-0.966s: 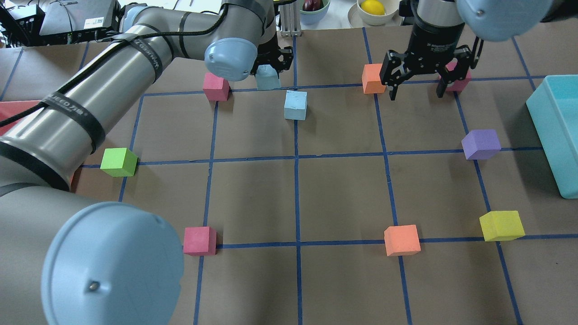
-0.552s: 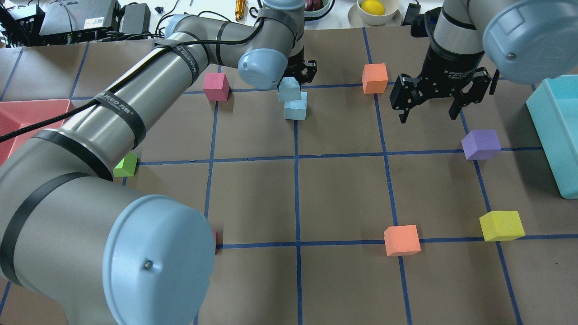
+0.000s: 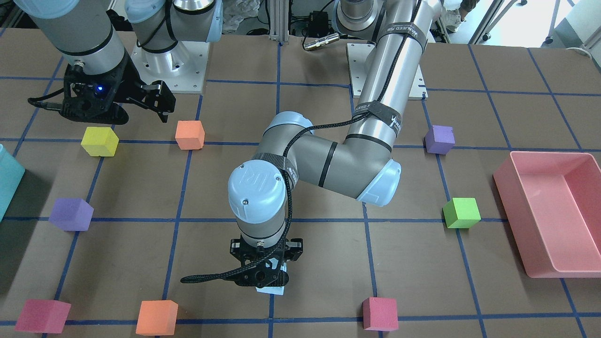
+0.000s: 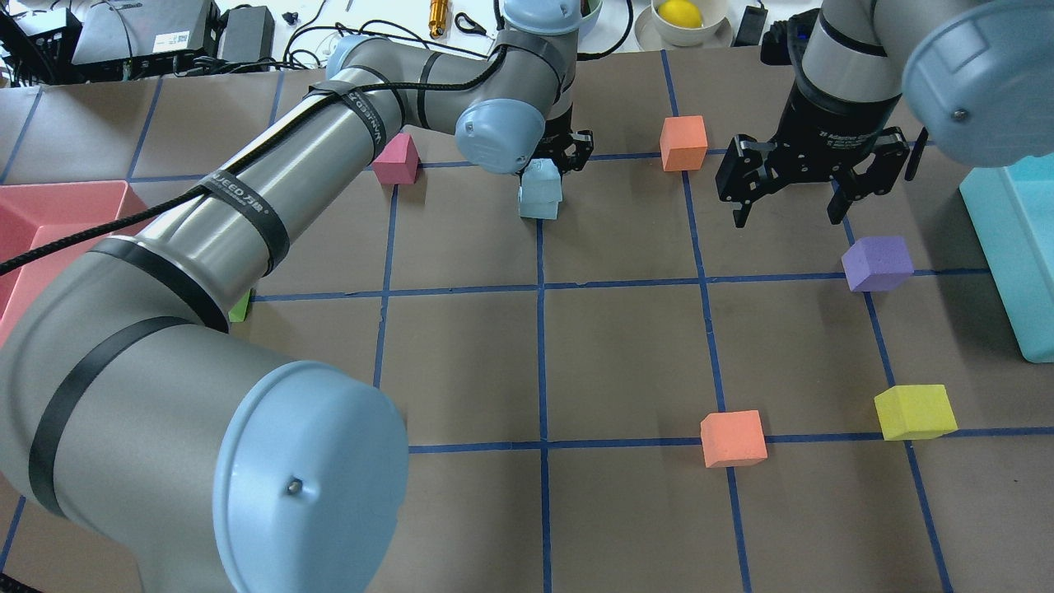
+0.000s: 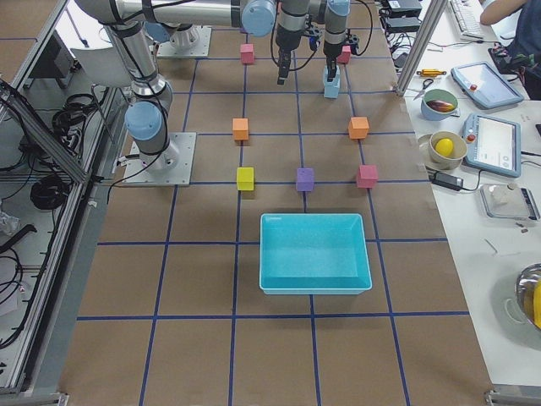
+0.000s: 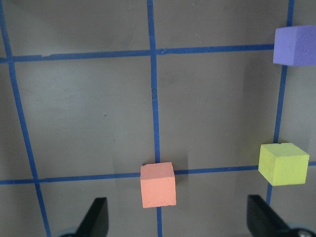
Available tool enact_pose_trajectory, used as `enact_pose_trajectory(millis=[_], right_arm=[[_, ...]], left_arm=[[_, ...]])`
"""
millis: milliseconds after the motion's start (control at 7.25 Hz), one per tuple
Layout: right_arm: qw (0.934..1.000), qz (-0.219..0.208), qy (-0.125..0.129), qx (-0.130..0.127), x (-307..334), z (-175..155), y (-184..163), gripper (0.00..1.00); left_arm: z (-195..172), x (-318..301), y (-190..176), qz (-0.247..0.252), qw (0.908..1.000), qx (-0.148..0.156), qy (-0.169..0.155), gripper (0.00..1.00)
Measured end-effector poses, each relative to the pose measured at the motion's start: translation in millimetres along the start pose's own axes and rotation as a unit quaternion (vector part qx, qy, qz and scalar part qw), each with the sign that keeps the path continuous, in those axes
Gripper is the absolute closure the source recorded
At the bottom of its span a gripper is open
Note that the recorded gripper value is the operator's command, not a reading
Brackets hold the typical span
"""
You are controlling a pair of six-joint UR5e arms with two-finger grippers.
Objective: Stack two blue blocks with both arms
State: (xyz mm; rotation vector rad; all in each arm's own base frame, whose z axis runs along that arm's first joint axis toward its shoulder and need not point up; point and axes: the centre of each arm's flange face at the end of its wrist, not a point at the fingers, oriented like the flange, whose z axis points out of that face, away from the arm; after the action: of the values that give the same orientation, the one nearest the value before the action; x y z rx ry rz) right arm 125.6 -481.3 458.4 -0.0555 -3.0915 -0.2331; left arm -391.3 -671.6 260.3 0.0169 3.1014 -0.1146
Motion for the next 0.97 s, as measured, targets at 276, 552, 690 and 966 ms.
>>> enact_pose_trajectory(millis=[276,552,690,966], right_arm=[[1.0,-0.002,0.0,0.008,-1.0,-2.2,0.2,0.0],[0.9999,-0.001,0.001,0.014,0.5,-3.7,-0.3,0.0],[0.9999,0.0,0.001,0.016,1.0,-4.0,-0.6,0.0],[0.9998,0.002,0.001,0.018,1.6,-5.3,0.1,0.0]], left_arm=[[-2.3,-1.2,-1.8,0.007,1.0,0.004,-0.002,1.0],[-2.9,-3.1,-3.9,0.011,0.9999,0.008,-0.004,1.0],[-1.4,-3.1,-5.3,0.011,0.9999,0.011,-0.004,1.0],[4.9,-2.0,-8.0,0.01,0.9998,0.017,-0.003,1.0]])
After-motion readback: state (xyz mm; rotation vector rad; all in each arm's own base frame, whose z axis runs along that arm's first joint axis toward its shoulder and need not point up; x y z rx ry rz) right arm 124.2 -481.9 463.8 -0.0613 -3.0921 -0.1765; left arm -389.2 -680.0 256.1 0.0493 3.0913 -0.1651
